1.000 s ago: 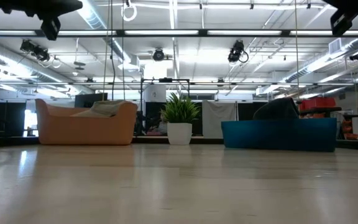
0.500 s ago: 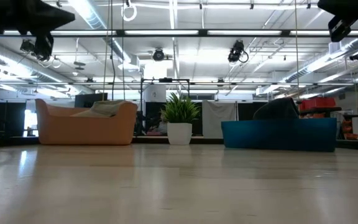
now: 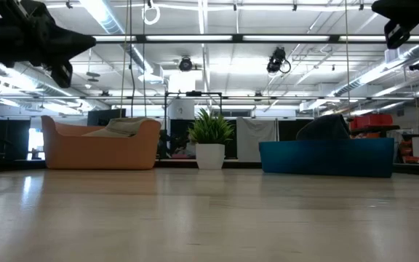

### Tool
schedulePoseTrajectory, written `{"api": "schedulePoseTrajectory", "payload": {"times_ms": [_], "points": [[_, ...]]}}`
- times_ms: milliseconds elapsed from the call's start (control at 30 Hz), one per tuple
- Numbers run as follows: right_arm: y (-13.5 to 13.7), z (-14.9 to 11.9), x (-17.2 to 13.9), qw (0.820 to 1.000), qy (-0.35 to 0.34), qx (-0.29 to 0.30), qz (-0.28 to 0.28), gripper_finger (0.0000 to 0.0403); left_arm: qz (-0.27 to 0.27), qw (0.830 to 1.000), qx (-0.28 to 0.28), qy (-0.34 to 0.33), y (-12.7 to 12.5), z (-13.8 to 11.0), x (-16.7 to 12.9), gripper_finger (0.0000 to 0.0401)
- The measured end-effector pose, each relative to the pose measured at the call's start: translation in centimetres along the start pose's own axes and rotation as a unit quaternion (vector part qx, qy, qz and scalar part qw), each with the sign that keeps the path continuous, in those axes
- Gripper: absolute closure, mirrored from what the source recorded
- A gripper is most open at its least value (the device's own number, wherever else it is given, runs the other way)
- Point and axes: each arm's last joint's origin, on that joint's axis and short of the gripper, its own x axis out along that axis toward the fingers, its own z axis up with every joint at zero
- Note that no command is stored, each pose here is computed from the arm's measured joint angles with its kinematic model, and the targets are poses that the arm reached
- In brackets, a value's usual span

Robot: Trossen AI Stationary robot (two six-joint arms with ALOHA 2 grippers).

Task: Pick & Place hat
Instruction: Return to Home Position

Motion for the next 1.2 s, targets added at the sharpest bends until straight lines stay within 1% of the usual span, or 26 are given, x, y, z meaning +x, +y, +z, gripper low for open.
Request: {"api": "schedulePoseTrajectory", "payload": {"times_ms": [67,167,333,433,567,633,700,767,867,967,1100,1200], "points": [[0.0,0.0,0.0,1.000,0.000,-0.011,0.000,0.0403,-0.001,1.000,-0.001,-0.004,0.1,-0.3,0.1,0.0399],[0.0,0.0,0.0,1.000,0.000,-0.011,0.000,0.0403,0.000,1.000,0.000,0.002,0.3,-0.9,0.1,0.0399],[0.0,0.0,0.0,1.000,0.000,-0.011,0.000,0.0403,-0.013,1.000,0.003,0.012,0.3,-1.2,0.1,0.0399],[0.0,0.0,0.0,1.000,0.001,-0.012,0.001,0.0403,-0.023,1.000,0.013,0.015,0.2,-1.2,0.1,0.0399],[0.0,-0.3,0.2,1.000,0.004,-0.012,0.000,0.0403,-0.023,0.999,0.027,0.016,0.2,-1.3,0.1,0.0399],[-0.1,-1.1,0.6,1.000,0.018,-0.010,-0.001,0.0403,-0.015,1.000,0.010,0.014,0.3,-1.2,0.1,0.0399],[-0.1,-1.9,1.1,1.000,0.018,-0.003,-0.001,0.0403,0.000,1.000,-0.024,0.010,0.4,-1.2,0.1,0.0399],[0.0,-2.6,1.7,1.000,0.016,-0.001,0.013,0.0403,0.010,0.999,-0.042,0.007,0.4,-1.2,0.1,0.0399],[0.1,-3.7,2.5,0.999,0.010,0.002,0.043,0.0403,0.013,0.999,-0.051,0.006,0.5,-1.3,0.1,0.0398],[0.2,-4.5,3.1,0.998,-0.005,0.018,0.067,0.0403,0.019,0.999,-0.050,0.004,0.5,-1.2,0.1,0.0398],[0.2,-5.8,3.7,0.996,-0.009,0.032,0.083,0.0403,0.020,0.999,-0.050,0.004,0.5,-1.2,0.1,0.0398],[0.1,-6.7,4.1,0.996,-0.001,0.033,0.082,0.0403,0.020,0.999,-0.050,0.004,0.5,-1.3,0.1,0.0398]]}}
